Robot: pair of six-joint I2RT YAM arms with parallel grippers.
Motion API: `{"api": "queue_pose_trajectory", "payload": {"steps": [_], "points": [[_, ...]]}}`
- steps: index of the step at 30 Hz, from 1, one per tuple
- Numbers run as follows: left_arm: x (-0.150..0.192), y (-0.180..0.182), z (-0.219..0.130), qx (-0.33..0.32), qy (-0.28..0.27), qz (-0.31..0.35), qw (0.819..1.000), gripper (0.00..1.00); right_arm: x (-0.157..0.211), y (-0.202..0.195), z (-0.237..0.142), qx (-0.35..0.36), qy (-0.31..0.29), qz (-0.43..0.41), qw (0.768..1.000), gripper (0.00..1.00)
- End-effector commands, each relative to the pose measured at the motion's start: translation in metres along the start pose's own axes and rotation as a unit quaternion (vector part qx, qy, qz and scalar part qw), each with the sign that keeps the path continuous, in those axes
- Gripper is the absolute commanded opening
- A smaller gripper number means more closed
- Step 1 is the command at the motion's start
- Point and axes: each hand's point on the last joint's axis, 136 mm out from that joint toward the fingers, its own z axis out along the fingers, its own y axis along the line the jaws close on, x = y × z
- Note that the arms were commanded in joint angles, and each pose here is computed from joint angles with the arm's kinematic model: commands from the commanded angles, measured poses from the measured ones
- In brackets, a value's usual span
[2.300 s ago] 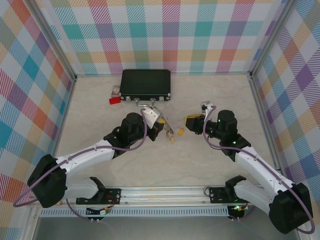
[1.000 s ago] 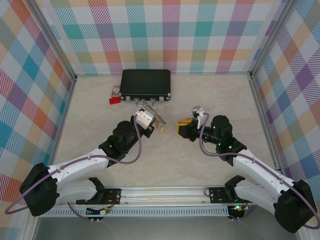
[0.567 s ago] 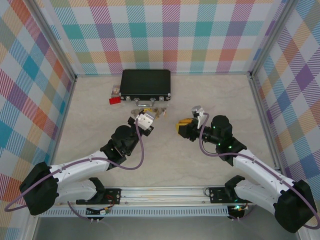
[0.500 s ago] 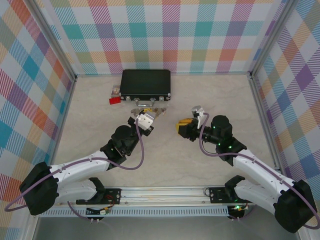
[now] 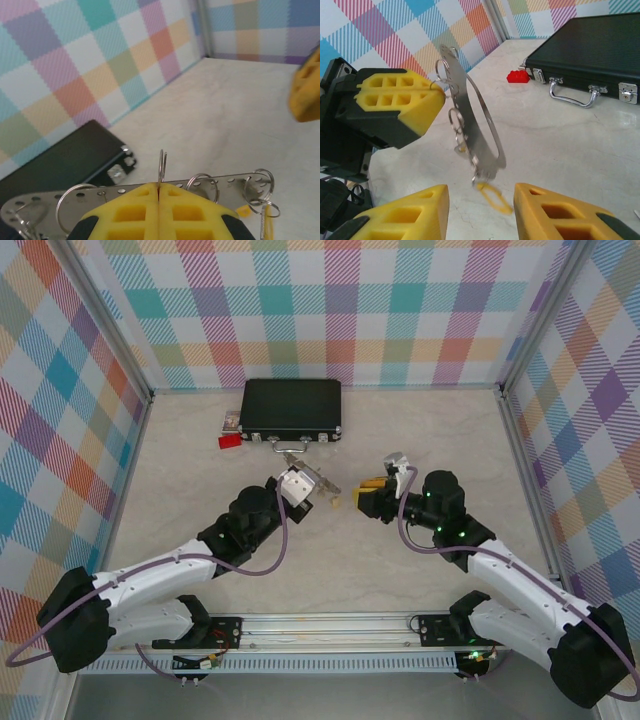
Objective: Put the keys on the keyring
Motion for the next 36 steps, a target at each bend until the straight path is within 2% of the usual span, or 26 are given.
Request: {"api": "queue_pose_trajectory", "payload": {"steps": [1, 7, 12, 24, 36], "points": [[-0.019, -0.024, -0.007, 0.084, -0.007, -0.048, 0.995, 0.0, -0.015, 0.008, -0.004, -0.002, -0.009, -0.021, 1.0, 0.39], [-0.015, -0.038, -0.011, 0.162, 0.022, -0.103, 0.981, 0.0, -0.016, 0.006, -0.004, 0.0, -0.02, -0.043, 0.999, 0.42], [-0.014, -0.05, -0.019, 0.223, 0.029, -0.127, 0.966, 0.0, -0.009, 0.023, 0.0, -0.059, 0.003, -0.053, 0.997, 0.45], [-0.012, -0.059, -0.035, 0.266, 0.043, -0.142, 0.953, 0.0, 0.006, 0.058, 0.01, -0.197, 0.056, -0.056, 0.977, 0.35], [-0.023, -0.061, -0.039, 0.297, 0.035, -0.168, 0.939, 0.0, 0.017, 0.062, 0.01, -0.221, 0.066, -0.063, 0.971, 0.3]]}}
